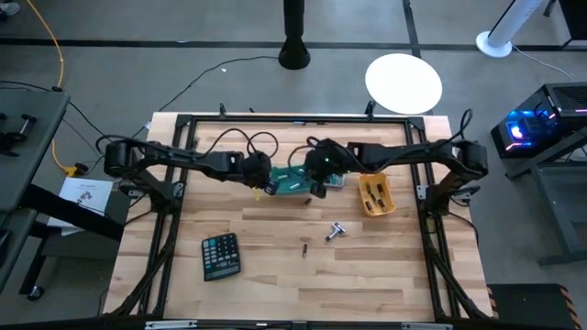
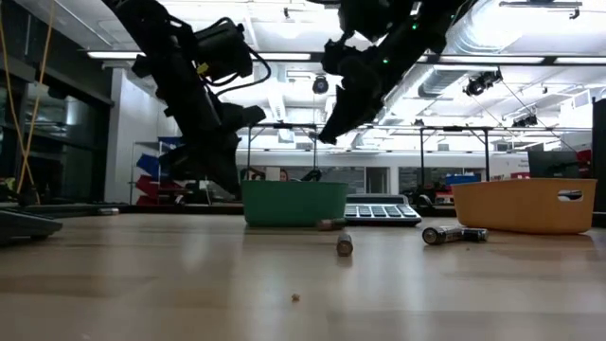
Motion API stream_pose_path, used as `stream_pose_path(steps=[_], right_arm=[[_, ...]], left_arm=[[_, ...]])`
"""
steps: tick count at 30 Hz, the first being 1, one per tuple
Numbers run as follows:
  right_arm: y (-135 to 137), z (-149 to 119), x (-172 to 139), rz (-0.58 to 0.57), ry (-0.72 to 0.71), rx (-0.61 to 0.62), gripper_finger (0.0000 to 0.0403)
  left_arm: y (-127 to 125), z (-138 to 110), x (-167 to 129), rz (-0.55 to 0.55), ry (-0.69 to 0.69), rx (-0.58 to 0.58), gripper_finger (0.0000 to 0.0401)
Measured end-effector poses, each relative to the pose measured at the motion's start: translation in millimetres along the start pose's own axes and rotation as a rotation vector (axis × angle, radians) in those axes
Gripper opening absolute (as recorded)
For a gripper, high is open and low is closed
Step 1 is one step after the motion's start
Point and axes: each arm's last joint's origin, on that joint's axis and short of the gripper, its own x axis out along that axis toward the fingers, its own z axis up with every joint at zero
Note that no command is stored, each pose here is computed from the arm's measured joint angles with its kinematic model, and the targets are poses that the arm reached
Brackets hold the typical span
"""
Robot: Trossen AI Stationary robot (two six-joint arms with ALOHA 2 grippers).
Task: Sort batteries
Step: Put the silver battery into the blue bin
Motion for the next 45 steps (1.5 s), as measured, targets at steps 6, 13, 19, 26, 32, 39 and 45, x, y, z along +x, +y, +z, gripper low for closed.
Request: stream_pose_path(steps=[6,13,19,26,32,39,45], right_arm=[[-3.1,-0.5,4.2,0.012,-0.001,0.024,0.0123],[6.0,-9.2,-21.6,0.164,0.124,0.07,0.0196],[56.4,-54.4,-49.1,0.3,0.387,-0.001,0.0197],[104.1,-87.6,-33.9,0.238,0.422,0.277,0.0185],[108.8,-94.5,-18.0,0.06,0.418,0.433,0.0161],[107.8,-107.8,-7.0,-0.034,0.509,0.476,0.0138],[108.1,-108.0,-4.9,-0.044,0.499,0.474,0.0138]], left_arm=[[6.2,11.0,-17.2,0.001,-0.069,0.005,0.0001],[18.4,12.9,-37.2,0.073,-0.077,0.042,0.0],[23.9,6.4,-40.6,0.165,-0.051,0.057,0.0],[21.1,8.5,-38.2,0.14,-0.076,0.015,0.0],[20.4,8.3,-37.9,0.122,-0.062,0.018,0.0],[20.1,8.3,-37.9,0.117,-0.059,0.027,0.0],[20.1,8.3,-37.9,0.117,-0.058,0.046,0.0]])
